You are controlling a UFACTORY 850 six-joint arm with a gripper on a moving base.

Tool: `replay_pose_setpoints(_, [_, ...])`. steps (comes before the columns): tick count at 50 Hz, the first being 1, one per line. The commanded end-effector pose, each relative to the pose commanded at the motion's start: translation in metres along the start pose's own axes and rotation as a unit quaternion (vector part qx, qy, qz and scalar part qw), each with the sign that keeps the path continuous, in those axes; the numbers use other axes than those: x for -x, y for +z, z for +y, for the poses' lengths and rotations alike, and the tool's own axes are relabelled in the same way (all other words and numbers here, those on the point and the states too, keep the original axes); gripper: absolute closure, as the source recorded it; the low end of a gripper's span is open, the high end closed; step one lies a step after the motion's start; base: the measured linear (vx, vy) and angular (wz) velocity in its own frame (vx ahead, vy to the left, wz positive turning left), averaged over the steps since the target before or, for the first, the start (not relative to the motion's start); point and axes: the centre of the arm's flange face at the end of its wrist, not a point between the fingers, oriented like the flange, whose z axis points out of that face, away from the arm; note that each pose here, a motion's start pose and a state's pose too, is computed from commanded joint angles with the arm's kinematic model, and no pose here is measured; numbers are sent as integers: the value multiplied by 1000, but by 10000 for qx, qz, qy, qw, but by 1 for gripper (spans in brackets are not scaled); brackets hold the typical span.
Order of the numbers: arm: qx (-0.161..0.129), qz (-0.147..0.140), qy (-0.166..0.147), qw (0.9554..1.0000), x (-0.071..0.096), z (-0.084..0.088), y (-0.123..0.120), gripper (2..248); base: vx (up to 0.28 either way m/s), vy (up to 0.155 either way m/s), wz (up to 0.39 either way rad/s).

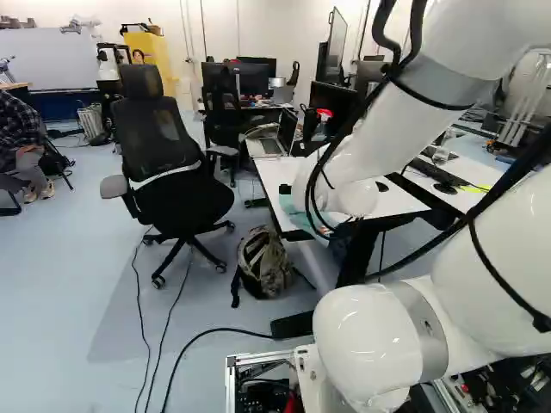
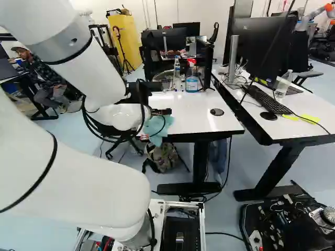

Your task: Clean the table with the green towel

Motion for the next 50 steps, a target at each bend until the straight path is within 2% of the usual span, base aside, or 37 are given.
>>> replay_pose_setpoints(23, [-31,450,-33,9990,20,-1,-10,3,0,0,0])
replay_pose_setpoints(50, [-54,748,-53,9972,33,-1,-18,3,0,0,0])
